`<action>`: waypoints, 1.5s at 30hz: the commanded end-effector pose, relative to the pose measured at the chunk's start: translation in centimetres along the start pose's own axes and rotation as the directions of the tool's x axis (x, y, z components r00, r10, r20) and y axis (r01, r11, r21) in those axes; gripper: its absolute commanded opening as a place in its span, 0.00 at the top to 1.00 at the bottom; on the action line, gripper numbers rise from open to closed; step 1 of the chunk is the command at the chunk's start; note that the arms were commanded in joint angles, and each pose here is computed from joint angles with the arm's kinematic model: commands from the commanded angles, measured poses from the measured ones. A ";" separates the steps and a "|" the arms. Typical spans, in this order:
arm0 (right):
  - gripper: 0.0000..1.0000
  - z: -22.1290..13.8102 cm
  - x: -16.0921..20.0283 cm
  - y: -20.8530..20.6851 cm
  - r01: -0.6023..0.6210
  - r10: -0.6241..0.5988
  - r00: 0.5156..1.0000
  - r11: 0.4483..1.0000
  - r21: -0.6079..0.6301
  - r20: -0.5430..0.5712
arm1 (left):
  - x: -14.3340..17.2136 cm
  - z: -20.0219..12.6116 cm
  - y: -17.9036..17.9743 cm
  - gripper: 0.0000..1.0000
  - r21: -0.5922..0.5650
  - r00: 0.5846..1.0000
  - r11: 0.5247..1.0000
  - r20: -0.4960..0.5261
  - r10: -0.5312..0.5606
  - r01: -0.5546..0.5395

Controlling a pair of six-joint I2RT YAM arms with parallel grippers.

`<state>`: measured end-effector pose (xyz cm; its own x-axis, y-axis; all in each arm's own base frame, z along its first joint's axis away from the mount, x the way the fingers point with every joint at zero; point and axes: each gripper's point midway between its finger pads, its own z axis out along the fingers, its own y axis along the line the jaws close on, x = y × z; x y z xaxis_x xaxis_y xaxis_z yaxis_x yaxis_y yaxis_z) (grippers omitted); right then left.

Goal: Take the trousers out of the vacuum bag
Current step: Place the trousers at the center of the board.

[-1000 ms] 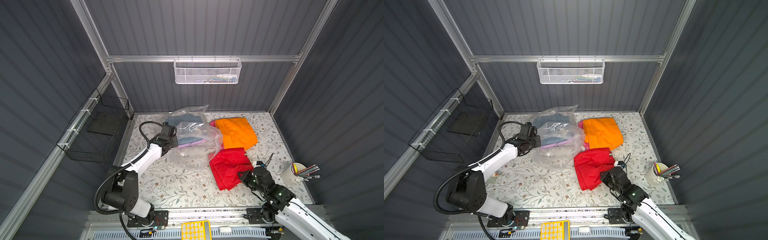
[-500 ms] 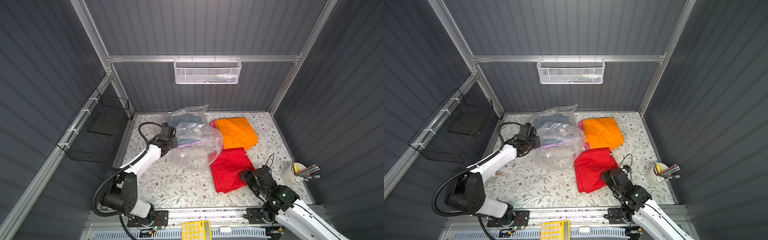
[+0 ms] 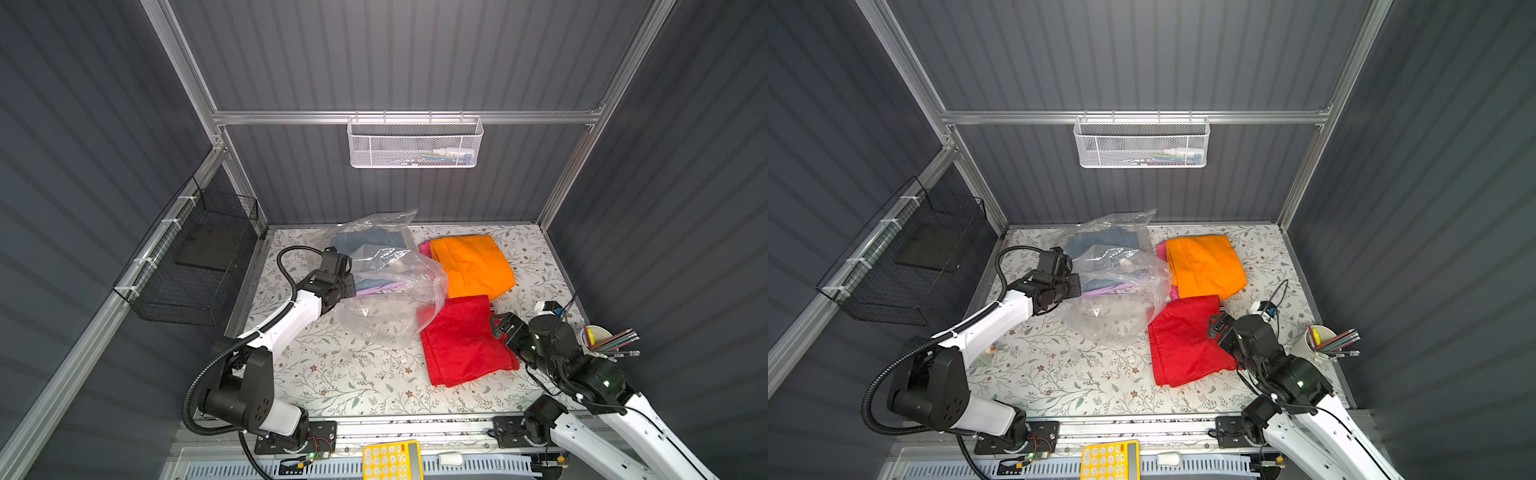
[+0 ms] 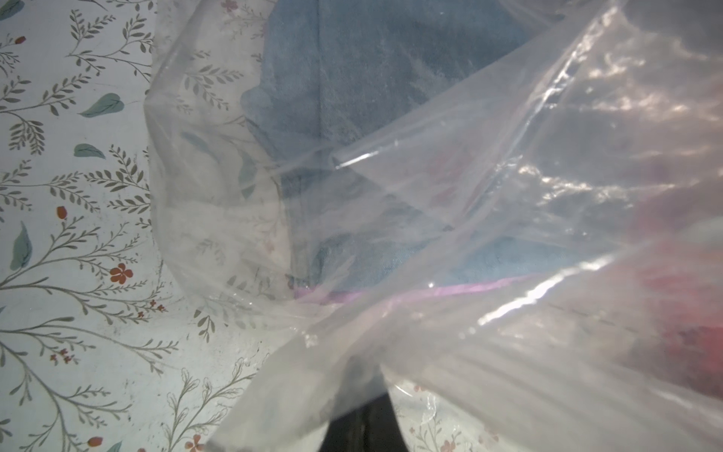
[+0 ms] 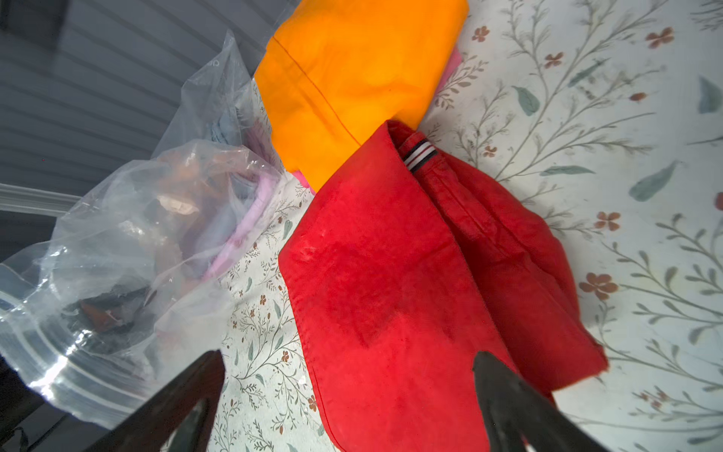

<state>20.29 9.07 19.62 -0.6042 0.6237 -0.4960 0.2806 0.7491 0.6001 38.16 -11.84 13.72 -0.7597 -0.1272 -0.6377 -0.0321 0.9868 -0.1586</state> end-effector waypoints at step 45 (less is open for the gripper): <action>0.01 5.1 9.4 25.6 0.258 -0.339 0.938 0.823 -0.506 -0.073 | 1.1 -5.3 -2.3 1.00 0.210 1.000 0.978 0.007 -0.003 0.001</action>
<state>25.64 33.92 25.94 -0.7021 0.2974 -0.6470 -0.2823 0.7179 0.6363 34.16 -13.63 16.30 -0.7687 -0.1272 -0.6268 0.0872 0.9500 -0.2997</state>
